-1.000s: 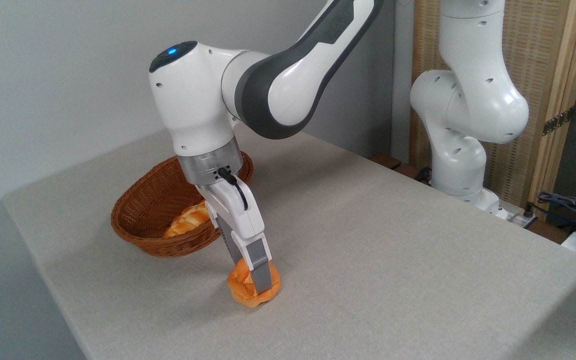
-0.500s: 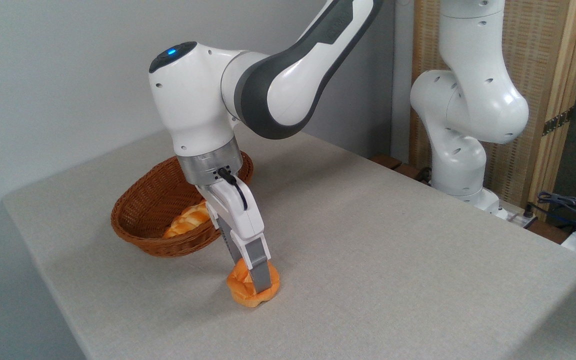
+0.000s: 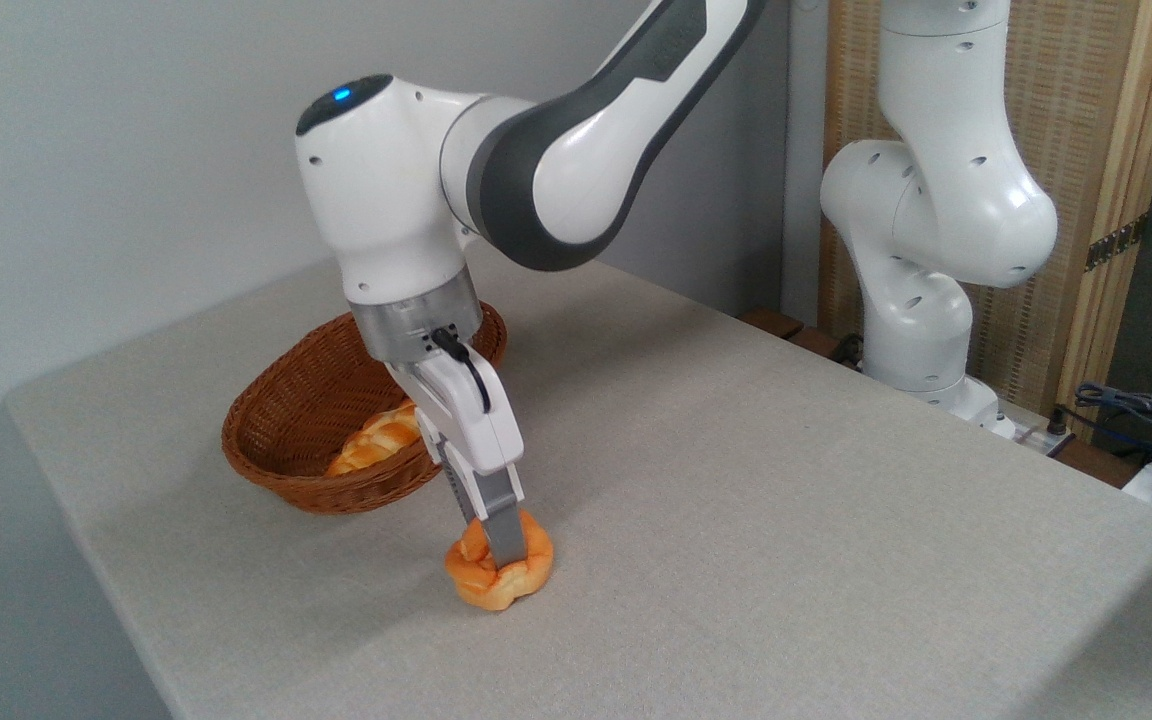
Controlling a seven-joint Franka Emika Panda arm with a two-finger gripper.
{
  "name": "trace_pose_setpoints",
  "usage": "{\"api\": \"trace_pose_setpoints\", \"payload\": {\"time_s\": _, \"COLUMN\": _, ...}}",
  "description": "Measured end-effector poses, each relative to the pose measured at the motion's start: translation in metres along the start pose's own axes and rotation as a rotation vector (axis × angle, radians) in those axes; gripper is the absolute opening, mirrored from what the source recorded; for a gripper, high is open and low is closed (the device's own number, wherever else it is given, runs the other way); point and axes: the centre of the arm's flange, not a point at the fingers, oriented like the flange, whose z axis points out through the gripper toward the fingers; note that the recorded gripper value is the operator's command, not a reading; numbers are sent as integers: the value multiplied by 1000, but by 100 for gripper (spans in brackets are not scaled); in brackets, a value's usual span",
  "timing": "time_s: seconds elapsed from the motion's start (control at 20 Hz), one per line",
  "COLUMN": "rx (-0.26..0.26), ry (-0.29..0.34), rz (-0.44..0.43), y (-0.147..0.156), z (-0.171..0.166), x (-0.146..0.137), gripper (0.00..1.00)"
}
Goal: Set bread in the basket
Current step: 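Lift the orange bun and carry it over the wicker basket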
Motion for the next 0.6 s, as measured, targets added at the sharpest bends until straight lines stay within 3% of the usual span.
{"api": "trace_pose_setpoints", "payload": {"time_s": 0.15, "rx": 15, "ry": 28, "rz": -13, "y": -5, "z": -28, "x": 1, "gripper": 37}}
{"api": "trace_pose_setpoints", "payload": {"time_s": 0.4, "rx": -21, "ry": 104, "rz": -39, "y": 6, "z": -96, "x": -2, "gripper": 37}}
{"api": "trace_pose_setpoints", "payload": {"time_s": 0.6, "rx": -85, "ry": 143, "rz": -21, "y": 61, "z": -138, "x": 13, "gripper": 40}}
